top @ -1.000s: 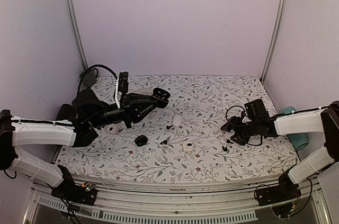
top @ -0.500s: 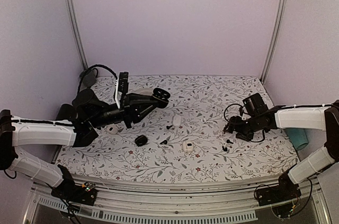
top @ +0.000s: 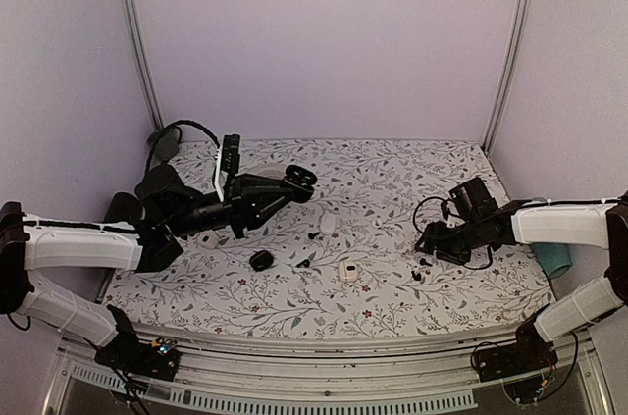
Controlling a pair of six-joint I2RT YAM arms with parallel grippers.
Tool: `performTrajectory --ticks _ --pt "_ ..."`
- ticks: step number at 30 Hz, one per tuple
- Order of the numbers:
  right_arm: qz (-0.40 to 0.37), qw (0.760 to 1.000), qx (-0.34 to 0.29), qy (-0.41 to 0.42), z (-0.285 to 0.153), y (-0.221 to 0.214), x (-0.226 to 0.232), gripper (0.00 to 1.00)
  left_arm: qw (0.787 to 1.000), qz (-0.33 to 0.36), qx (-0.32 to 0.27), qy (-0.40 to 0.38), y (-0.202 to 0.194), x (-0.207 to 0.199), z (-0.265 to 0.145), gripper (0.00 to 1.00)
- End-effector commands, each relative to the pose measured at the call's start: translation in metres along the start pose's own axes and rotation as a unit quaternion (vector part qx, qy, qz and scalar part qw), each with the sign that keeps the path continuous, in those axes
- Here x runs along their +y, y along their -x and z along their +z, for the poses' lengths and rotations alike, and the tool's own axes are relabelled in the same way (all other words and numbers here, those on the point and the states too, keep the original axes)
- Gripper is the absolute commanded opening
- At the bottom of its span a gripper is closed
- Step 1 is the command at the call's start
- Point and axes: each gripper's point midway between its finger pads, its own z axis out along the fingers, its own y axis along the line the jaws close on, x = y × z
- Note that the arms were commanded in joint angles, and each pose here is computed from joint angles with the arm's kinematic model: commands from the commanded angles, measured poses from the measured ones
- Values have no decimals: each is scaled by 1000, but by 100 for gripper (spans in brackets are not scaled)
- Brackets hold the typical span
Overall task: Insert the wireless bluetooth earbuds into the charging case
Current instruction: Adjust the right earbud at the center of the board.
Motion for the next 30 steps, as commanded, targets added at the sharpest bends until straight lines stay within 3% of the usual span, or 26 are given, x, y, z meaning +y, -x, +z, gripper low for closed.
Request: performTrajectory --ticks 1,18,30 --pt "-27 999 -13 26 5 8 13 66 1000 13 -16 -9 14 -2 4 0" --pt "-9 999 30 19 10 -20 27 60 1000 13 -17 -8 13 -4 -1 0" --pt "-26 999 -4 -35 0 1 18 58 1000 12 -17 -10 13 -5 -1 0"
